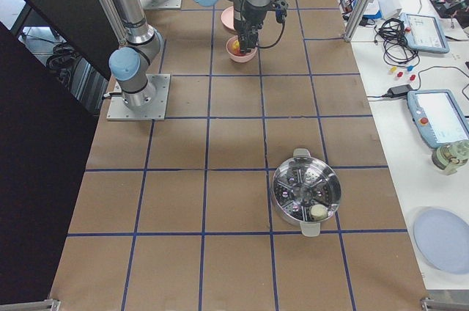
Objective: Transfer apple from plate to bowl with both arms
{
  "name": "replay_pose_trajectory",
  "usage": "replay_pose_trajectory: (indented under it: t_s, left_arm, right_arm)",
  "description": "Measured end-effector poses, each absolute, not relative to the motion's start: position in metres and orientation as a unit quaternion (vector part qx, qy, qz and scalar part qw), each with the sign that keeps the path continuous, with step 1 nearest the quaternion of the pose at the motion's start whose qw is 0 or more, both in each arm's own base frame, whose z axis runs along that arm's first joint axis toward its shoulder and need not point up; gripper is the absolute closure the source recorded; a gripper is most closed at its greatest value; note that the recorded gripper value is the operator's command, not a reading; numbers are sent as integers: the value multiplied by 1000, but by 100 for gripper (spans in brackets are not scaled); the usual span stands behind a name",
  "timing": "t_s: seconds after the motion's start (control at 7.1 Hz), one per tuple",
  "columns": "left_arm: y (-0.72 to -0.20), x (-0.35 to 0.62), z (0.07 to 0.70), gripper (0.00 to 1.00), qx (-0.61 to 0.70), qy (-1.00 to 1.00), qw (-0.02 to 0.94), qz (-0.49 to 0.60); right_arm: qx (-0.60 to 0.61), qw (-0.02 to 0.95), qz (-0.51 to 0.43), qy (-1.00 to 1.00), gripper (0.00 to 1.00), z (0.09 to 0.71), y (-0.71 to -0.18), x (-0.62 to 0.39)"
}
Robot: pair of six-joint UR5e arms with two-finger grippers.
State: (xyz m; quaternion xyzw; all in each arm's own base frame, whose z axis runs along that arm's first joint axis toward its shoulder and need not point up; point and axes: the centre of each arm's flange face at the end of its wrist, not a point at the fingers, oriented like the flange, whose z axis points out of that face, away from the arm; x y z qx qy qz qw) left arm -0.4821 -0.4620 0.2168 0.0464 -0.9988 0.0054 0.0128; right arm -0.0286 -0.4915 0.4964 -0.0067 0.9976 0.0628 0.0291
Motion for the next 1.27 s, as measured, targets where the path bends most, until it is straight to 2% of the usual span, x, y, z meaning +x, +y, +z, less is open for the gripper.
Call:
replay_pose_trajectory:
  t_s: [0.42, 0.7, 1.27]
  left_arm:
    - [-484, -454, 283, 0, 71, -996, 39, 46]
    - [-504, -386, 362, 0, 114, -989, 54, 72]
    - [-513, -251, 448, 0, 44, -998, 22, 49]
  right_arm:
    - [1, 31, 61, 998, 1, 498, -491, -26]
    - [-5, 30, 57, 998, 2, 502, -489, 7]
    - [-20, 22, 60, 998, 1, 503, -477, 95]
